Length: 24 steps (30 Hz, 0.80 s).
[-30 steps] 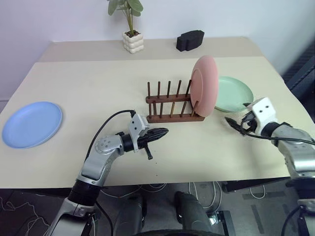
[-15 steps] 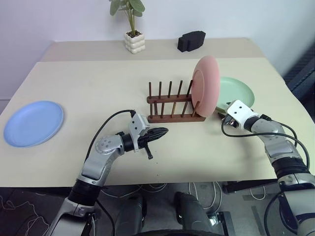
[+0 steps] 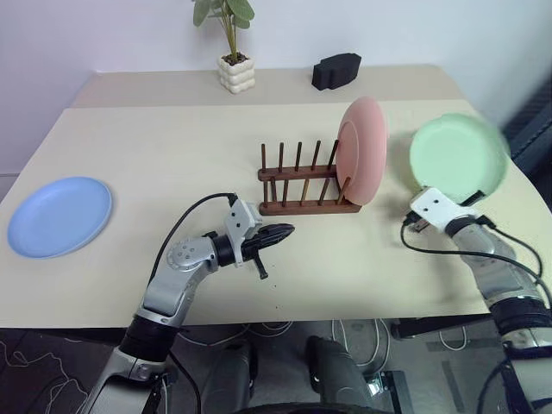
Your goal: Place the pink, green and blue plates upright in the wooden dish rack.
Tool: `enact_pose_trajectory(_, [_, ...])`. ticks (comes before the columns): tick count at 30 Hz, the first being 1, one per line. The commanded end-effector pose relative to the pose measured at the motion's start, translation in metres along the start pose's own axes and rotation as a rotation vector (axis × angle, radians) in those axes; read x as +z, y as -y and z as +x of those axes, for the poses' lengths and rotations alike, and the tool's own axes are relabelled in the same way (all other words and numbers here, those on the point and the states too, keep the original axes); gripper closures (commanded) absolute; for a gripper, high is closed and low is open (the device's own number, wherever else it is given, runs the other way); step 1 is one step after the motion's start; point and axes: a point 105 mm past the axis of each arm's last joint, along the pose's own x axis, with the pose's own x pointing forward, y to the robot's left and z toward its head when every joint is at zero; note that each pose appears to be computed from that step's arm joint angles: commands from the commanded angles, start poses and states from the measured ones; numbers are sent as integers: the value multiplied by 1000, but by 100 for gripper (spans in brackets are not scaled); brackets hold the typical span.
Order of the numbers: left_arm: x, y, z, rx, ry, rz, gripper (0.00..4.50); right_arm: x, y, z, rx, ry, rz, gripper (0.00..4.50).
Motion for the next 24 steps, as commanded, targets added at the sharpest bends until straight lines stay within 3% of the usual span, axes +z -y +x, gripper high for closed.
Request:
enact_pose_trajectory(1, [11,2,2,-17,35,31,450,33,80,-10,-236,101,-71,446])
enact_pose_trajectory(5, [10,3,4,-23,38,29,450,76,116,-21,-310,215,-119,446])
enact_pose_trajectory(8, [10,4,5,-27,40,27,450,134,132,-29,-328,396,-144,446])
enact_pose_trajectory(14, [8,6,6,-27,43,22,450,237,95,-54,-94,804,-82,446])
enact_pose_trajectory(17, [8,6,6,-24,43,22,450,269,74,-71,65,959,82,446])
enact_pose_trajectory(20, [7,6,5,-18,43,22,450,291,54,-90,321,1079,444,446])
enact_pose_trajectory(24, [7,6,3,-8,42,23,450,300,40,-106,565,1105,741,446])
